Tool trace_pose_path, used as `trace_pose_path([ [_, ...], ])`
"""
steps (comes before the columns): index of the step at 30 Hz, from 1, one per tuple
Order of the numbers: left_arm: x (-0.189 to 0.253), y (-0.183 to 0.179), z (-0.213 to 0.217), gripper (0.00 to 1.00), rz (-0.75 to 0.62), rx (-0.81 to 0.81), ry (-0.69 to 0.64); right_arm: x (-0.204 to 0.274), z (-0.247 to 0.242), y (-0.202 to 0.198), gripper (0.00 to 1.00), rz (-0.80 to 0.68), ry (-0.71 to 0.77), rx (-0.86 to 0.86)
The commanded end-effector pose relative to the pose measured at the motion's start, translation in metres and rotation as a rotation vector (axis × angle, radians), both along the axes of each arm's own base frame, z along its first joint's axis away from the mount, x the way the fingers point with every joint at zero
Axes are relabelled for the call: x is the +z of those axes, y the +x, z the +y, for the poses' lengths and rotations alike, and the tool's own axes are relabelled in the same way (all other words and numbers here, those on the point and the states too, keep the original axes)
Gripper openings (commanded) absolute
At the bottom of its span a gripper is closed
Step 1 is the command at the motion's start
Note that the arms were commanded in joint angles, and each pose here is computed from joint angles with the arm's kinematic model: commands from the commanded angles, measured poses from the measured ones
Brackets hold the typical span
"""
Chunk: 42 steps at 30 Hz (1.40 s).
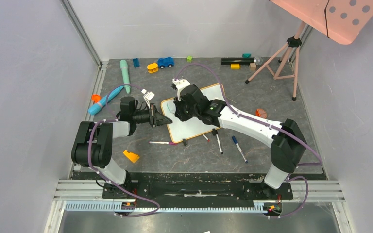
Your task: Write a sentence on the whiteboard
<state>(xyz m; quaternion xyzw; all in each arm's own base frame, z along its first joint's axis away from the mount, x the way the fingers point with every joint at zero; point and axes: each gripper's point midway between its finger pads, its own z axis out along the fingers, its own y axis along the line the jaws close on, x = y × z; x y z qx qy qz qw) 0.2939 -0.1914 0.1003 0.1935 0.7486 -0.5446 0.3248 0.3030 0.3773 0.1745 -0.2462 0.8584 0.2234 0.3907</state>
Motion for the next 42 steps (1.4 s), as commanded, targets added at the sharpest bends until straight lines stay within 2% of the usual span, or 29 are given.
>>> trace_pose_path([
  [1, 0.002, -0.004, -0.002, 0.02, 0.017, -0.012, 0.005, 0.023, -0.003, 0.006, 0.00, -0.038, 0.035, -0.029],
  [6, 0.001, -0.004, -0.002, 0.02, 0.019, -0.013, 0.005, 0.057, 0.005, 0.009, 0.00, -0.069, 0.106, 0.000],
  [11, 0.001, -0.005, -0.002, 0.02, 0.021, -0.012, 0.005, 0.067, 0.006, 0.010, 0.00, -0.085, 0.125, 0.007],
  [28, 0.002, -0.006, -0.002, 0.02, 0.022, -0.014, 0.006, 0.064, 0.002, 0.031, 0.00, -0.094, 0.096, -0.048],
  [42, 0.002, -0.007, -0.001, 0.02, 0.023, -0.015, 0.007, 0.045, 0.002, 0.032, 0.00, -0.065, 0.075, -0.051],
])
